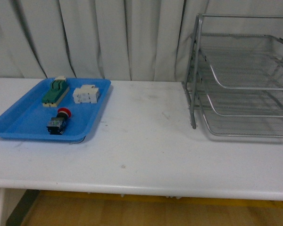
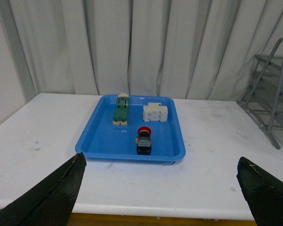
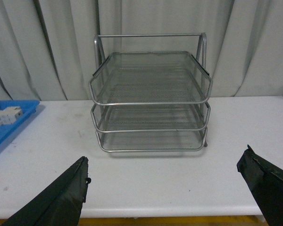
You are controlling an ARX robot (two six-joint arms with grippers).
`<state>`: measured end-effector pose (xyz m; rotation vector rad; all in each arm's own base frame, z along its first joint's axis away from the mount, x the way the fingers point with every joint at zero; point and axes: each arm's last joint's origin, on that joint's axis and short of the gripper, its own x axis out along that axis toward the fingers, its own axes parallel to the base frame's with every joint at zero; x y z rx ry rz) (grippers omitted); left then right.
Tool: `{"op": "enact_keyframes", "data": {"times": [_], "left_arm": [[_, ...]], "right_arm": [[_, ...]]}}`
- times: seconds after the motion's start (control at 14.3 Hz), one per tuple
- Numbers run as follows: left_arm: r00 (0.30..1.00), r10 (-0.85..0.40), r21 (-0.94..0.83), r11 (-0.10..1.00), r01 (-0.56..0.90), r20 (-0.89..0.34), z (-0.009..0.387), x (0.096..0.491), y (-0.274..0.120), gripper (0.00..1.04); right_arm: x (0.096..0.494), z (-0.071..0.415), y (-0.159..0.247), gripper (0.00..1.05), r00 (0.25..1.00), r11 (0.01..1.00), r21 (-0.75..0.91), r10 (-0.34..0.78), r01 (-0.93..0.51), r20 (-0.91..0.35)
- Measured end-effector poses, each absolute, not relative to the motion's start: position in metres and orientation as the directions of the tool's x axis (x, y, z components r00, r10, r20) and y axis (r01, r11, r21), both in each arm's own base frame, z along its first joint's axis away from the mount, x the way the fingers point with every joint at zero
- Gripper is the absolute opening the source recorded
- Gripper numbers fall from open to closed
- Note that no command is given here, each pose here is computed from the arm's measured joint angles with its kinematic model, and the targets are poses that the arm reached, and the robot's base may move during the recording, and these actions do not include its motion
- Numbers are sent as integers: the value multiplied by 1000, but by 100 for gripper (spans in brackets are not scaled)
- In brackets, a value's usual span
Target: Place button on rack with both arms
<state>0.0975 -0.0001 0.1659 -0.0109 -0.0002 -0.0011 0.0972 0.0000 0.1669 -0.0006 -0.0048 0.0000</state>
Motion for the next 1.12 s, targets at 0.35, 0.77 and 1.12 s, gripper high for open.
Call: {"op": "enact_keyframes", "data": {"times": [0.35,0.77,1.12], "left_arm": [[1000,-1,-11,1000,1,1,166,97,0,98],[1000,-1,-11,1000,1,0,166,97,0,98],[1000,-1,-11,1000,1,0,166,97,0,98]], "right_arm": [[97,167,0,98,1000,1000,-1,0,0,5],[97,167,0,98,1000,1000,-1,0,0,5],[130,204,-31,98,1000,995,99,-27,28,-8]]}}
